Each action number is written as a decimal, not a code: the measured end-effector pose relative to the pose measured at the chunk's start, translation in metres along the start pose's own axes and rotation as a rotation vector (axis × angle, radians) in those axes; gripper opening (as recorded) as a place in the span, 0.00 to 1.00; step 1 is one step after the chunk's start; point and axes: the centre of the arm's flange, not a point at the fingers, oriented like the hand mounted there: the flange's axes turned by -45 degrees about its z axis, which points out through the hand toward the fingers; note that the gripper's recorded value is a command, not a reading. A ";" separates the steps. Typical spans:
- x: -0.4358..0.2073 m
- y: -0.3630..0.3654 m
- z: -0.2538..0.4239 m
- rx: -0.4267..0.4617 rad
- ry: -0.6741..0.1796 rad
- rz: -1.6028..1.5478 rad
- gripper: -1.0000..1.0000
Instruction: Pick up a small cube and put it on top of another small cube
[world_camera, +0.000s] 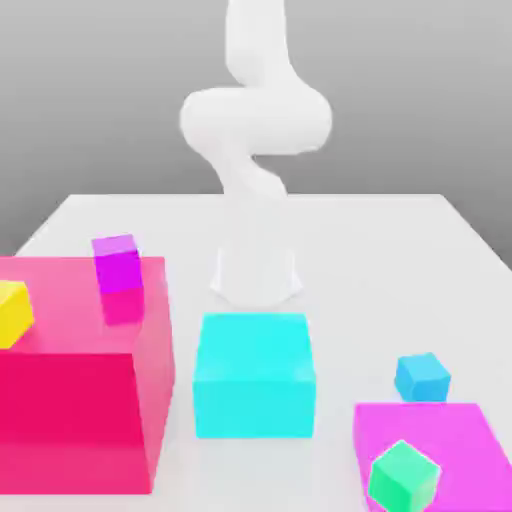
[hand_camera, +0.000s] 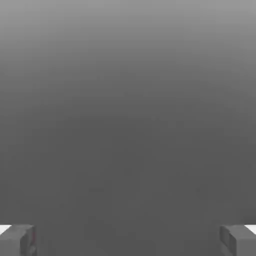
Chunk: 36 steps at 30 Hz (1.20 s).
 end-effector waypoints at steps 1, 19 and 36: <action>-0.006 -0.014 0.027 0.006 -0.039 -0.007 0.50; -0.323 -0.203 0.292 0.063 -0.656 -0.180 0.50; -0.401 -0.209 0.341 0.064 -0.717 -0.189 0.00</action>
